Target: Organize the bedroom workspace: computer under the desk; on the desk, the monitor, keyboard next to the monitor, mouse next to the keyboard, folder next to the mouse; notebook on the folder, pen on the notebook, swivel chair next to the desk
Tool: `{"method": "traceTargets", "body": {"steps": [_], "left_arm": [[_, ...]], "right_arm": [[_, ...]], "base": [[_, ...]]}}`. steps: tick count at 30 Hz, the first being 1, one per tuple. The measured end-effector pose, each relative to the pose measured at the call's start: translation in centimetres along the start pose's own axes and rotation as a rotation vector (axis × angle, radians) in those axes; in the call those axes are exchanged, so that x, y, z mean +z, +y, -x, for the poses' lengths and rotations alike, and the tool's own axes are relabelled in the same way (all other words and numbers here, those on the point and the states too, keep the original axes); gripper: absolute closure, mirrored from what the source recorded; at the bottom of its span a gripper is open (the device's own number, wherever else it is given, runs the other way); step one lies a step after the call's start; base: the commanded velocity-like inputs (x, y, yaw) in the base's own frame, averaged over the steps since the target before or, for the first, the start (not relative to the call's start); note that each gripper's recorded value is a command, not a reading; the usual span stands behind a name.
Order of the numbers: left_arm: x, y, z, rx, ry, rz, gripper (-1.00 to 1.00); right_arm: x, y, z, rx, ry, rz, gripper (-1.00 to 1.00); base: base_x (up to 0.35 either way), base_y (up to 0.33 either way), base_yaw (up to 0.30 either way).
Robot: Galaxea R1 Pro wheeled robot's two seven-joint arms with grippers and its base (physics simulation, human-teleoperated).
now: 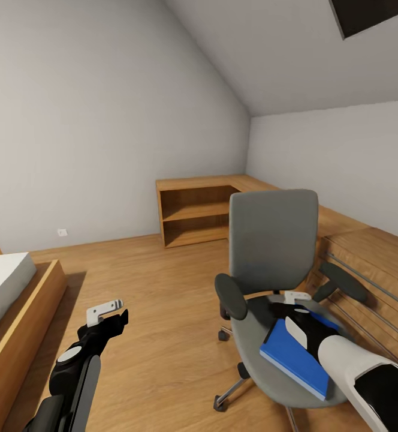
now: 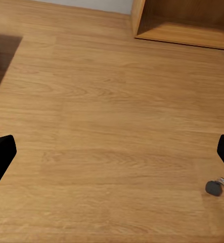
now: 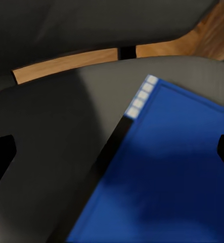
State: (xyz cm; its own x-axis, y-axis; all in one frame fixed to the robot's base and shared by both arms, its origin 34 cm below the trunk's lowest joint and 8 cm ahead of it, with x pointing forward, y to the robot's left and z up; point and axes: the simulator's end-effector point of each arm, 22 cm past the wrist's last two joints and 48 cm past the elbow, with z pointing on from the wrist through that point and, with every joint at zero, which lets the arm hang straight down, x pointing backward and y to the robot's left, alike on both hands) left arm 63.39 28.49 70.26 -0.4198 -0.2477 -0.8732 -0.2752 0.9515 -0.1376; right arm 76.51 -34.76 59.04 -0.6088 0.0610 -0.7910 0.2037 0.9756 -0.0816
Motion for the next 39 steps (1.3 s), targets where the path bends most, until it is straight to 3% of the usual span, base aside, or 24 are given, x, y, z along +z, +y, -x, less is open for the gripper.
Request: {"method": "traceTargets", "body": {"steps": [8,19,39], "left_arm": [[0.0,0.1,-0.1,0.002,0.001,0.002,-1.0],[0.1,0.1,-0.1,0.001,0.002,0.001,-1.0],[1.3,0.9,-4.0,0.001,-0.001,0.001,-1.0]], "right_arm": [[0.0,-1.0,-0.2,-0.007,0.006,-0.05,-1.0],[-0.1,-0.9,-0.8,-0.019,0.036,-0.05,-1.0],[1.8,-0.6,-4.8,-0.024,0.044,-0.047,-1.0]], "base": [[0.0,0.0,0.0],[0.0,0.0,0.0],[0.0,0.0,0.0]]}}
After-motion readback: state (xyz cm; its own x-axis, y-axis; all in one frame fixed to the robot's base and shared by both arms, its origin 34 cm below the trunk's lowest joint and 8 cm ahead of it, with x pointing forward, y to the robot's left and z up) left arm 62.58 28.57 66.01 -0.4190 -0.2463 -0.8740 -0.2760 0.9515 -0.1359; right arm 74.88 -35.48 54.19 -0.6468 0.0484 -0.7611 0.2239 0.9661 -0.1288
